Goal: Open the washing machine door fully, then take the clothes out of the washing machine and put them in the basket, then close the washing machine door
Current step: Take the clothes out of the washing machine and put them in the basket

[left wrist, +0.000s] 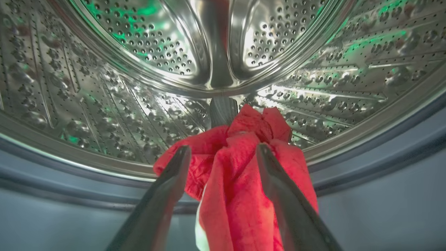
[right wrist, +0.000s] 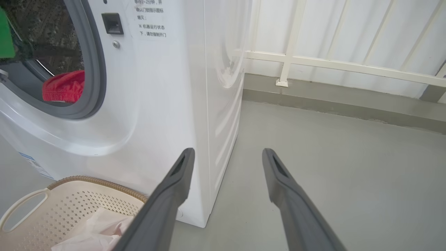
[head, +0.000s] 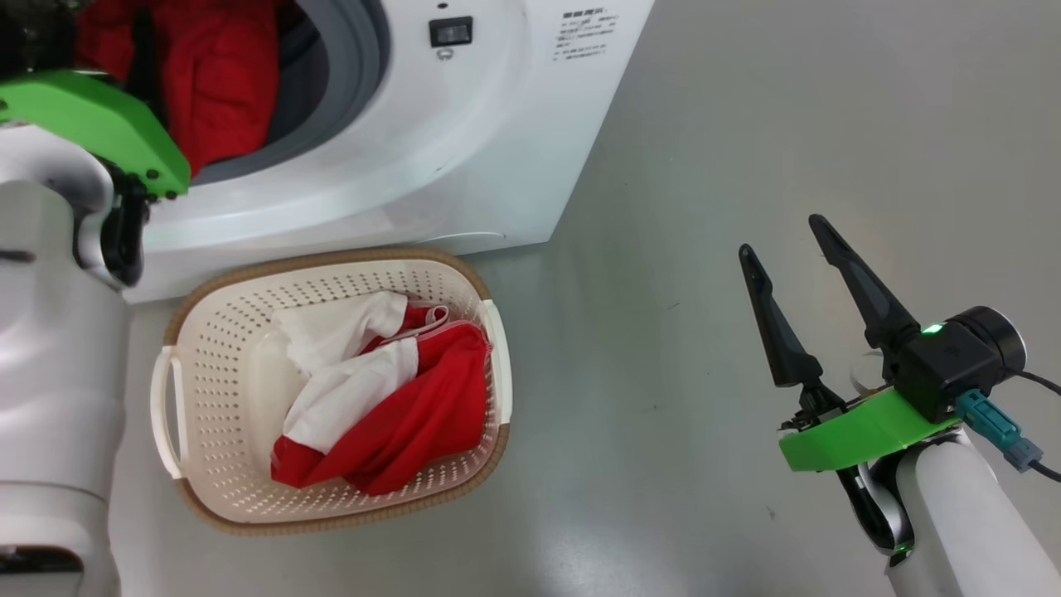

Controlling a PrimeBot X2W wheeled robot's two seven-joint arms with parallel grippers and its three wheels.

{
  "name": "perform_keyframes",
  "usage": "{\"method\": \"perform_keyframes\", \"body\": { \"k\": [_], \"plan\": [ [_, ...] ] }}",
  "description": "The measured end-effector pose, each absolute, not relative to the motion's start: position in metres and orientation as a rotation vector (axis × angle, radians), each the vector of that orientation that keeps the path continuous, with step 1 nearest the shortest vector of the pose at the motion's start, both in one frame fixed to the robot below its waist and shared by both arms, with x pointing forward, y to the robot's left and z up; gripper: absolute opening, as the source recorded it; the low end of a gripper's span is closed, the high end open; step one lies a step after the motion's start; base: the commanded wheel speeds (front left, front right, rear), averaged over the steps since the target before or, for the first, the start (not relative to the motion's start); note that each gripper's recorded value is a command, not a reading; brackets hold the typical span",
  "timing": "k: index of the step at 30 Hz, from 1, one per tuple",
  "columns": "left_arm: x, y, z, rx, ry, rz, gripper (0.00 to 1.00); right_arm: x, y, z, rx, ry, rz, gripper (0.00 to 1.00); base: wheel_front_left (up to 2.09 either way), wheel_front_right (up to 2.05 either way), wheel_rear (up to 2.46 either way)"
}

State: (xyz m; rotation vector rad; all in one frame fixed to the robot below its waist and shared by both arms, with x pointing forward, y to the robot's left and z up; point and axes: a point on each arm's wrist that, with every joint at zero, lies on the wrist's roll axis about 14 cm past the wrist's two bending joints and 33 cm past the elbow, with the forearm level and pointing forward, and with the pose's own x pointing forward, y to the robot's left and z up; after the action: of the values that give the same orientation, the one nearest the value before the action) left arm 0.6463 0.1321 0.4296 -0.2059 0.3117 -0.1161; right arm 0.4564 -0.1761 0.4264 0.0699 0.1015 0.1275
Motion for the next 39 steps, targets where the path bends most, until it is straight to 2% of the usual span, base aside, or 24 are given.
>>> {"method": "perform_keyframes", "body": {
  "k": [11, 19, 20, 21, 22, 29, 39],
  "plan": [
    [0.630, 0.114, 0.383, -0.178, 0.608, -0.165, 1.00, 0.453, -0.180, 0.429, 0.086, 0.098, 0.102, 1.00, 0.00, 0.00, 0.00],
    [0.629, 0.119, 0.366, -0.123, 0.673, -0.142, 0.99, 0.451, -0.184, 0.427, 0.108, 0.103, 0.082, 1.00, 0.00, 0.00, 0.00],
    [0.630, 0.118, 0.366, -0.120, 0.674, -0.141, 0.50, 0.450, -0.185, 0.427, 0.108, 0.104, 0.079, 1.00, 0.00, 0.00, 0.00],
    [0.631, 0.118, 0.366, -0.118, 0.672, -0.142, 0.10, 0.450, -0.185, 0.426, 0.108, 0.106, 0.078, 1.00, 0.00, 0.00, 0.00],
    [0.632, 0.118, 0.366, -0.116, 0.666, -0.139, 0.00, 0.450, -0.185, 0.425, 0.108, 0.108, 0.078, 1.00, 0.00, 0.00, 0.00],
    [0.638, 0.118, 0.373, -0.118, 0.602, -0.138, 0.00, 0.451, -0.185, 0.424, 0.110, 0.110, 0.079, 1.00, 0.00, 0.00, 0.00],
    [0.641, 0.122, 0.411, -0.156, 0.326, -0.137, 0.00, 0.457, -0.176, 0.433, 0.120, 0.083, 0.101, 1.00, 0.00, 0.00, 0.00]
  ]
}}
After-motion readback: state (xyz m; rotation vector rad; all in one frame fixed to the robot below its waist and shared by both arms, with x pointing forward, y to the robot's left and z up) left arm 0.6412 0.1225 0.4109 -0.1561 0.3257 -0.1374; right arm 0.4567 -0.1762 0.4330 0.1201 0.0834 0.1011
